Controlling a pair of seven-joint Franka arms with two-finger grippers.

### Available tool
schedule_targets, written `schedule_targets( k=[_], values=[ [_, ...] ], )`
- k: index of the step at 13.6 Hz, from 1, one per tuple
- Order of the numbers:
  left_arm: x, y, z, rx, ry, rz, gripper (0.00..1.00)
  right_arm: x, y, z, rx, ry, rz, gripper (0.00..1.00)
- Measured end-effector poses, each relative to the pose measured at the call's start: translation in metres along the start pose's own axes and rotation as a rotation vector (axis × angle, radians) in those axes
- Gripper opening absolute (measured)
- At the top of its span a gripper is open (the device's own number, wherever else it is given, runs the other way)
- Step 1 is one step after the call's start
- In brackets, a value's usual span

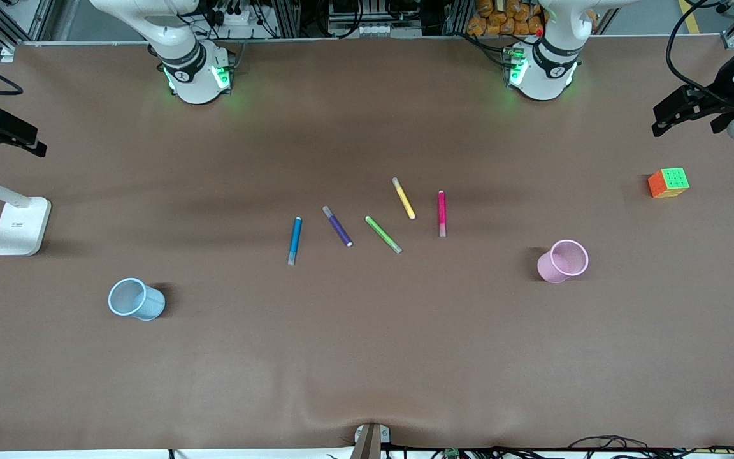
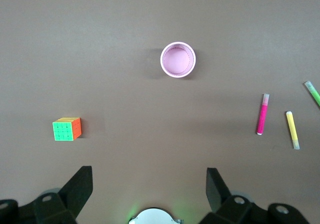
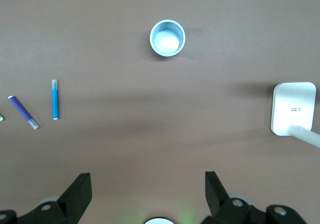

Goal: Place pink and blue markers in matching cups

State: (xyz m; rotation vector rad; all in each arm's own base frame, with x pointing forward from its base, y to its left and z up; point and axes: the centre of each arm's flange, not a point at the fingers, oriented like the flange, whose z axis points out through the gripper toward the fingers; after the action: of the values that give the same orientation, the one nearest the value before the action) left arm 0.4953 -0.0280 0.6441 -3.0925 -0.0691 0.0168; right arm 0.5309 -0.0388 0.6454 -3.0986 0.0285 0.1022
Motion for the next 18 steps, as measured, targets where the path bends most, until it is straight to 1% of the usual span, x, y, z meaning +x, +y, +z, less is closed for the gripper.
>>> schedule_targets(
  k=[9, 12, 14, 18],
  values=[
    [0.005, 0.001, 0.004, 0.0, -0.01, 0.012, 1.0, 0.0, 0.001, 0.0, 0.0, -0.001, 0.002, 1.0],
    [0.006, 0.001, 0.006, 0.0, -0.024, 0.015, 1.0, 0.0, 0.001, 0.001, 0.0, -0.003, 0.002, 1.0],
    [0.007, 0.003, 0.01, 0.001, -0.044, 0.019, 1.0, 0.001, 0.002, 0.002, 0.0, -0.004, 0.003, 1.0],
    [0.014, 0.009, 0.032, 0.004, -0.119, 0.032, 1.0, 0.006, 0.003, 0.006, 0.0, -0.008, 0.005, 1.0]
  ],
)
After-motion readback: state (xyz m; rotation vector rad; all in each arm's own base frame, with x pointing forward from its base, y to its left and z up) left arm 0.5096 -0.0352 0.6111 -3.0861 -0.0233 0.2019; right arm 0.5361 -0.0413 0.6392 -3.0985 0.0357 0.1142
